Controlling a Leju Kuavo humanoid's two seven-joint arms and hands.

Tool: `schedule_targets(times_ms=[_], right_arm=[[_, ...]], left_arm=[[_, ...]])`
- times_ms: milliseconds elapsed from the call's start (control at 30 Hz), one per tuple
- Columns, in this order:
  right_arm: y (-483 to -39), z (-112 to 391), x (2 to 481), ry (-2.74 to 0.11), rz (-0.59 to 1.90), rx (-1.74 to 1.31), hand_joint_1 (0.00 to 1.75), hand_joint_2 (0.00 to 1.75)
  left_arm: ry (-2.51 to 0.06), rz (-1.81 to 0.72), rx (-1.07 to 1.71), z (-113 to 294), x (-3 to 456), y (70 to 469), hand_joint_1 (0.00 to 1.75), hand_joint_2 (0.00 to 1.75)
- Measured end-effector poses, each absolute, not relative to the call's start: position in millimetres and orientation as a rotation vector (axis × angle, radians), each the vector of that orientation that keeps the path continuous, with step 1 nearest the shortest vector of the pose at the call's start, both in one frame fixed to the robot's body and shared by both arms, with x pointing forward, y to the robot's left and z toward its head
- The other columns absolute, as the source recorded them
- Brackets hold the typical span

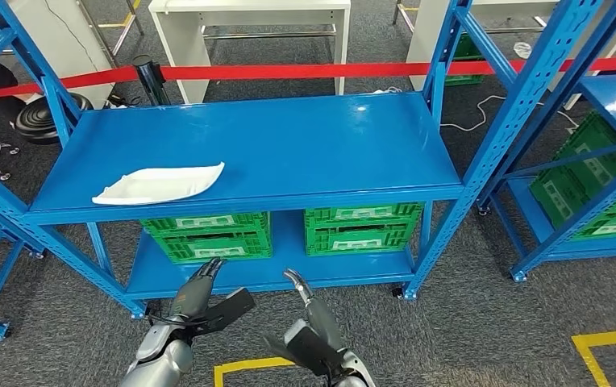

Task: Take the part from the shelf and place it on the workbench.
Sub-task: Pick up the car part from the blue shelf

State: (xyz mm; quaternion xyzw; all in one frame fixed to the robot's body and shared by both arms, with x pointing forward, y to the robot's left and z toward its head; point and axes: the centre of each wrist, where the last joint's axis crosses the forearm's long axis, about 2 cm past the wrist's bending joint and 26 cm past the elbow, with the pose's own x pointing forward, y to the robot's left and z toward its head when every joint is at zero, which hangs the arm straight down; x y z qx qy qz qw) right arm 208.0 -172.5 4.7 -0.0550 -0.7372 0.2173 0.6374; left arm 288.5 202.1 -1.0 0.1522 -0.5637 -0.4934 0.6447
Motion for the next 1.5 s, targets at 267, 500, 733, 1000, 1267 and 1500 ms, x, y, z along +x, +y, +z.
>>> schedule_targets(times_ms=[267, 500, 733, 1000, 1267, 1500], right_arm=[[-218.1, -60.9, 164.6, -0.942, 0.464, -0.402, 0.00, 1.75], [-254.6, -90.0, 122.2, 0.055, 0.248, -0.464, 0.00, 1.75], [-271.9, -105.7, 72.9, -0.239, 0.184, -0.234, 0.00, 1.75], [-276.1, -109.9, 49.9, -0.283, 0.045, -0.214, 0.00, 1.75], [-276.2, -110.4, 46.2, -0.265, -0.015, -0.216, 0.00, 1.75], [-277.0, -110.3, 45.9, -0.267, -0.006, -0.236, 0.00, 1.75]], left_arm=[[-1.319, -1.108, 0.360, 1.0, 290.6, 204.4, 0.00, 0.00], [-1.325, -1.094, 0.368, 0.4, 290.9, 208.9, 0.00, 0.00], [-1.323, -1.060, 0.378, -3.1, 286.6, 213.8, 0.00, 0.00], [-1.324, -1.057, 0.376, -3.0, 286.2, 213.2, 0.00, 0.00], [-1.366, -1.059, 0.392, 3.9, 295.8, 213.4, 0.00, 0.00], [-1.421, -1.054, 0.429, 16.1, 312.1, 221.7, 0.00, 0.00]])
